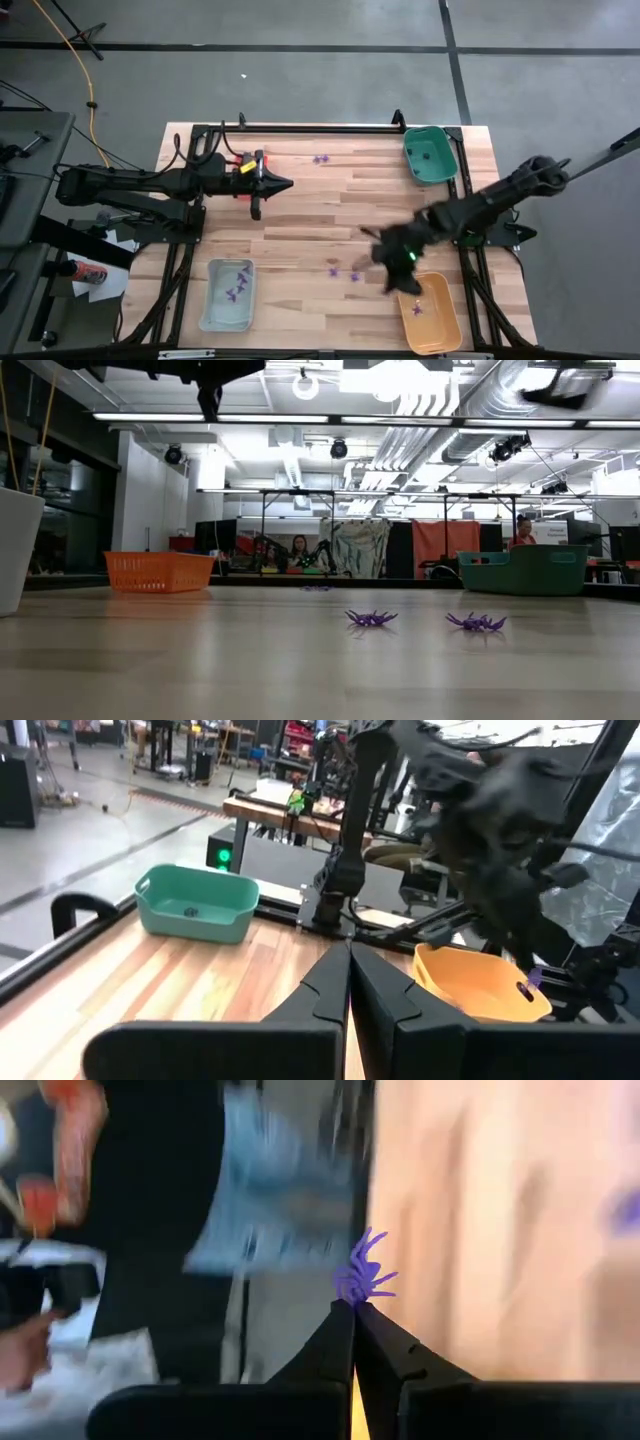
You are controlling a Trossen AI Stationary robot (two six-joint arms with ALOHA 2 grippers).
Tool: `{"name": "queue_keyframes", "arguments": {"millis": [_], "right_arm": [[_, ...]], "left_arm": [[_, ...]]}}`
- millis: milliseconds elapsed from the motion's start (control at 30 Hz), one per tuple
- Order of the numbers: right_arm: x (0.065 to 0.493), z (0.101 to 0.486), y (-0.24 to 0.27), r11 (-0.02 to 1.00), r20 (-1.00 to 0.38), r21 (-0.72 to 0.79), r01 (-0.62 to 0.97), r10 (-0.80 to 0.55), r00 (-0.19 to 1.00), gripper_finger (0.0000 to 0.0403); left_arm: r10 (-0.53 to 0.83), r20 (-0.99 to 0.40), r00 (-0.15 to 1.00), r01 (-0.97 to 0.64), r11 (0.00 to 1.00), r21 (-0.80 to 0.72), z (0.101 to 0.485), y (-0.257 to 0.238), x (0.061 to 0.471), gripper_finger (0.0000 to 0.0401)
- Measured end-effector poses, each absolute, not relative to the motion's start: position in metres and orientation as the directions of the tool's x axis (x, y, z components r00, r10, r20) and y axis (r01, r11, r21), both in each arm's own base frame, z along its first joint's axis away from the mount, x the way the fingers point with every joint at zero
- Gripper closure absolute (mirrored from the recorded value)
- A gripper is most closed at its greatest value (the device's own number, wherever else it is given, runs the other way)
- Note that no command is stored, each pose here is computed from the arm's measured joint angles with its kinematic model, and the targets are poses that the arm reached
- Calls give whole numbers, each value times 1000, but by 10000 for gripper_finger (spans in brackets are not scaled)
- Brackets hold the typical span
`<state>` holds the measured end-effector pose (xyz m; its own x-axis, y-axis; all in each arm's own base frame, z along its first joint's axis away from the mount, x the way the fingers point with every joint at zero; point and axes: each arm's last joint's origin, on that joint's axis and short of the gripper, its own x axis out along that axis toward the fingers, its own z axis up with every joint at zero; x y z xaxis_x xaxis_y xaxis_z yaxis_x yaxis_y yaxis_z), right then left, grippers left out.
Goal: Sort Halloween decoration
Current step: Put the violet spider toy into the yellow bin
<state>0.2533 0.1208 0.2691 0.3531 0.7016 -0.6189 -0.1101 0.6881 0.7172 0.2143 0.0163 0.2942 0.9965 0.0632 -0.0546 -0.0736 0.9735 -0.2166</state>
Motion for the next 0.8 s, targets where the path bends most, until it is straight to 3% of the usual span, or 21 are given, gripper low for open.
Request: {"name": "queue_keyframes", "arguments": {"millis": [267, 433, 567, 800], "right_arm": [[197, 262, 190, 692, -692, 721, 34, 716, 93, 403], [176, 254, 199, 798, -819, 573, 188, 557, 135, 403], [174, 240, 196, 817, -860, 508, 272, 465, 208, 403], [170, 203, 194, 894, -918, 394, 214, 373, 134, 403]], "left_arm": [[63, -85, 994, -81, 969, -232, 291, 16, 214, 401], [63, -85, 994, -81, 969, -232, 291, 16, 214, 401], [63, -85, 994, -81, 969, -232, 291, 16, 214, 401], [63, -86, 994, -82, 969, -232, 291, 16, 214, 401]]}}
